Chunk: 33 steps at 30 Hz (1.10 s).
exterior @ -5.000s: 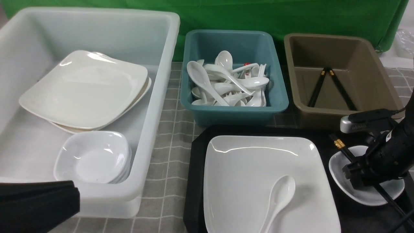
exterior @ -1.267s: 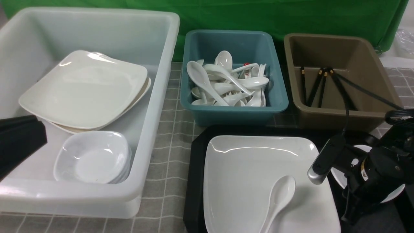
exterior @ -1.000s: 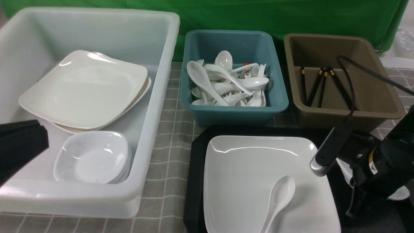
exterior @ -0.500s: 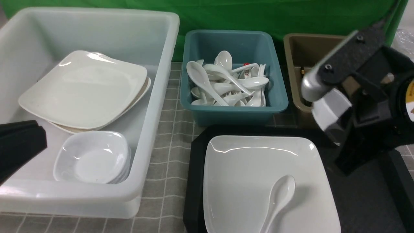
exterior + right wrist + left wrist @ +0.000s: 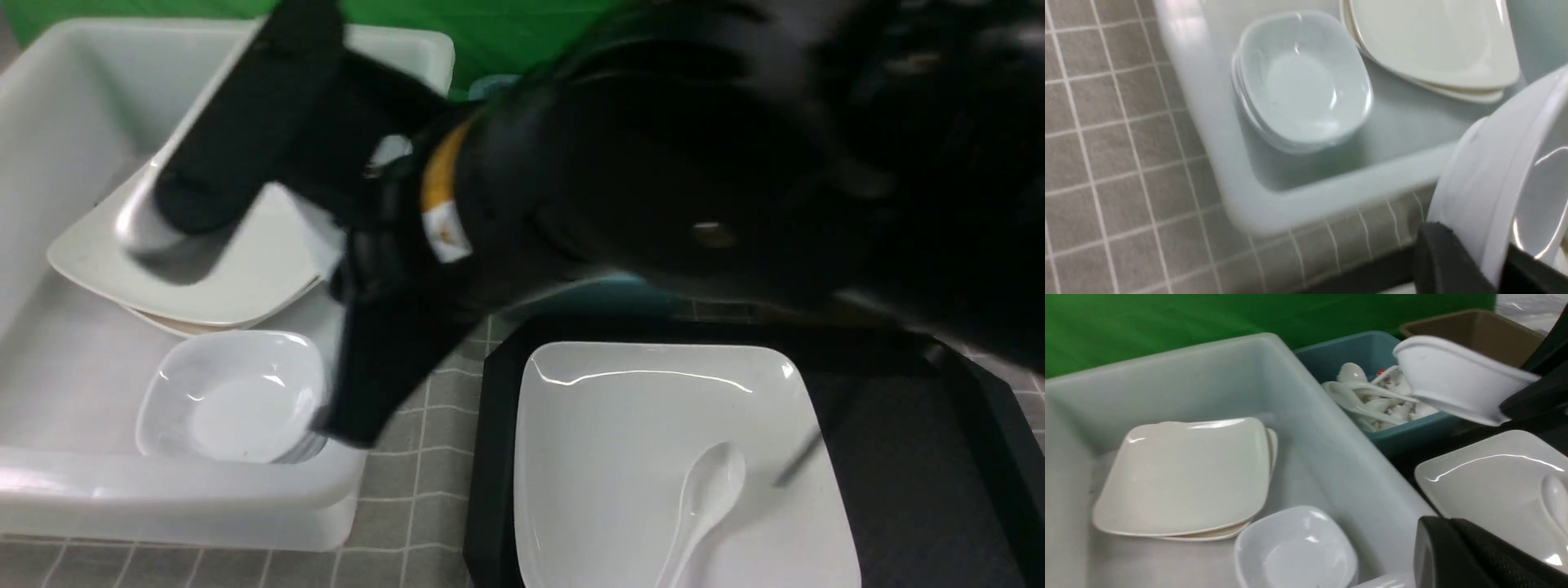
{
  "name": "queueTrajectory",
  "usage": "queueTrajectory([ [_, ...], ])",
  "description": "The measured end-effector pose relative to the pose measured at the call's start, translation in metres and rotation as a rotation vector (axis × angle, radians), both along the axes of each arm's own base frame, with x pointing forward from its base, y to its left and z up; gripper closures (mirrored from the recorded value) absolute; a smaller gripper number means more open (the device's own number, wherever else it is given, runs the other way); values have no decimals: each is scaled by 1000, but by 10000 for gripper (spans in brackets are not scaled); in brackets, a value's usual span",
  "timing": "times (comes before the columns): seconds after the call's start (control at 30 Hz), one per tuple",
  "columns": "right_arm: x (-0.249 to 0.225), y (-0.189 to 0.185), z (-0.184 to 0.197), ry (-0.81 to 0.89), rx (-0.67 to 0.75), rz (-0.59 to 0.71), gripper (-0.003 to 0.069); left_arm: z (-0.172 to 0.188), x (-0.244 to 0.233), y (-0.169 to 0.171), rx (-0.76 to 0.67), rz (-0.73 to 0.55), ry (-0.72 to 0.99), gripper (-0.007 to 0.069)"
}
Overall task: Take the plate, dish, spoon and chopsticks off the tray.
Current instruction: Use the right arm to put the small plate into the large storage box on the left
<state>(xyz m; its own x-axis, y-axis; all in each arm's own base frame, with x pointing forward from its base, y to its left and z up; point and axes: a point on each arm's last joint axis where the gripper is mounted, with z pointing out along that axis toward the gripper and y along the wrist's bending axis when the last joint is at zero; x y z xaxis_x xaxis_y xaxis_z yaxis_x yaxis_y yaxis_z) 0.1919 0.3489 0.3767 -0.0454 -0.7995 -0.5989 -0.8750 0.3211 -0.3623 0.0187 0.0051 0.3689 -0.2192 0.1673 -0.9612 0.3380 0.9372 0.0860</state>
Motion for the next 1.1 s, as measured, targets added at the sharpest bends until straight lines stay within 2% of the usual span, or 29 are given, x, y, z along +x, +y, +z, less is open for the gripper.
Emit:
queueTrajectory([
  [0.03,5,20,-6,-13,1,44,598,-2,-6,6,1,23,1,610],
  [0.2,21,73,-31,-71,8,171,599,-7,-22,16,-11,53,-14,609],
  [0.23,21,74,-29,-78,14,174,599,-7,-22,16,-11,53,-15,609],
  [0.37,35,105,-68,-91,-37,221,599,-7,-25,18,-22,52,-22,607],
  [0.5,41,119,-104,-87,-105,259,599,-8,-26,16,-39,34,-12,606],
  [0.7,44,124,-124,-87,-156,274,576,-8,-26,15,-48,24,-5,604],
  [0.87,47,121,-128,-94,-207,269,358,-8,-27,14,-53,18,-2,604],
  [0.9,47,121,-128,-94,-209,268,349,-8,-27,14,-53,18,-2,604],
  [1.0,46,113,-120,-86,-256,255,244,-8,-27,13,-61,10,2,604],
  [1.1,39,101,-105,-45,-313,237,210,-8,-28,12,-73,-8,10,604],
])
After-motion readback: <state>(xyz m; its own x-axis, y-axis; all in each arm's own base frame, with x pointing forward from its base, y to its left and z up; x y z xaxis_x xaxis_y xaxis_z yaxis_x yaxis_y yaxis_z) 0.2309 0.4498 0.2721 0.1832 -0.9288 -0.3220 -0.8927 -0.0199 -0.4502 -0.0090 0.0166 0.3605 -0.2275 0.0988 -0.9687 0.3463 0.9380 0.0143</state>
